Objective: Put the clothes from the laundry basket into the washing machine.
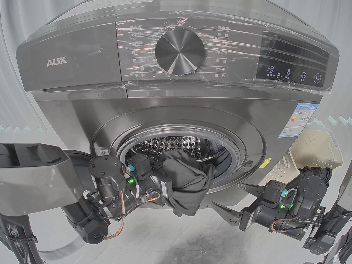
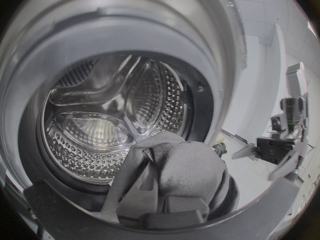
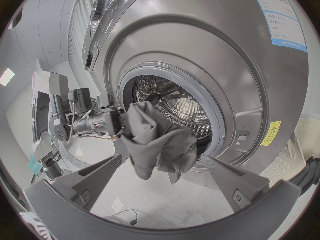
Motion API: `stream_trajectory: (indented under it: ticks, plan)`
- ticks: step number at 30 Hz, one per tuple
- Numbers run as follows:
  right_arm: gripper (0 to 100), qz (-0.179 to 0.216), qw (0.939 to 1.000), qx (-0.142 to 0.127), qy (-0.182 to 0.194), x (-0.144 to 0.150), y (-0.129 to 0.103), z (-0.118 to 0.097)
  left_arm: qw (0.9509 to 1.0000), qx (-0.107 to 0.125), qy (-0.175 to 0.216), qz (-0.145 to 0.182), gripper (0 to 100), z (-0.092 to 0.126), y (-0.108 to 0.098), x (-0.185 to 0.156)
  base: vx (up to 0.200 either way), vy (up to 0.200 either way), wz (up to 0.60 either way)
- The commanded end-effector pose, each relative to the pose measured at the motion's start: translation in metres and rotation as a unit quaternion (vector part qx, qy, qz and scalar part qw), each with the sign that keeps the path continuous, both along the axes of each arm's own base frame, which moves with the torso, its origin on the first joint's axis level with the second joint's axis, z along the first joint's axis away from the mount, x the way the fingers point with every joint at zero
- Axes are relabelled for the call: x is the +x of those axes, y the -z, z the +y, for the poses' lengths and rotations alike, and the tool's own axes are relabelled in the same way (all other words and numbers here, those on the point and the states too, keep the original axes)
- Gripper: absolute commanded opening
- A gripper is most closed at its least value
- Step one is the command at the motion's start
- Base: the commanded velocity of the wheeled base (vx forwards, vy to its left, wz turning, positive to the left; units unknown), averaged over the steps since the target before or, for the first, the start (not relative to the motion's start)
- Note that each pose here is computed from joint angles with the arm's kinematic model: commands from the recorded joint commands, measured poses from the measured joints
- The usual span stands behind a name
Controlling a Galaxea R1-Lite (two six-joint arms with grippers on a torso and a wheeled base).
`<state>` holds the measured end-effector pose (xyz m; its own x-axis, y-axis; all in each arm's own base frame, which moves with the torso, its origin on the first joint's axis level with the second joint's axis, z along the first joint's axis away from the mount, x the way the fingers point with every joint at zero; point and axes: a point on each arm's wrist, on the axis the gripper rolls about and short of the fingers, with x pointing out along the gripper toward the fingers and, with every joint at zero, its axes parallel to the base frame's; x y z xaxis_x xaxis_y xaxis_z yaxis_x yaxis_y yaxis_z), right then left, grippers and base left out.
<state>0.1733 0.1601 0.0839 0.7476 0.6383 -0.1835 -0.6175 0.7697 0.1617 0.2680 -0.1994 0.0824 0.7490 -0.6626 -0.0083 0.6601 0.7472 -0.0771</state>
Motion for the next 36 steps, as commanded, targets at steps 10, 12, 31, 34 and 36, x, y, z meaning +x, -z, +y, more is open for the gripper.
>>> stream_trajectory:
  ticks: [10, 12, 31, 34, 36]
  plan:
    - [100, -0.002, 1.0, 0.004, 0.0, 0.002, -0.001, 0.001, 0.9967, -0.058, -0.055, -0.018, 0, -0.037, 0.018, 0.054, 0.0, 0.0, 0.0]
    - [100, -0.002, 1.0, 0.004, 0.0, 0.002, -0.001, 0.001, 0.9956, -0.07, -0.058, -0.02, 0, -0.041, 0.019, 0.061, 0.0, 0.0, 0.0]
    - [100, 0.0, 1.0, 0.001, 0.0, 0.002, 0.001, 0.002, 0.9931, -0.073, -0.089, -0.019, 0, -0.052, 0.049, 0.119, 0.0, 0.0, 0.0]
    - [100, 0.0, 1.0, 0.001, 0.0, 0.002, 0.001, 0.002, 0.9927, -0.073, -0.094, -0.017, 0, -0.055, 0.051, 0.13, 0.0, 0.0, 0.0]
    - [100, 0.0, 1.0, 0.001, 0.0, 0.002, 0.001, 0.002, 0.9922, -0.072, -0.1, -0.017, 0, -0.057, 0.052, 0.14, 0.0, 0.0, 0.0]
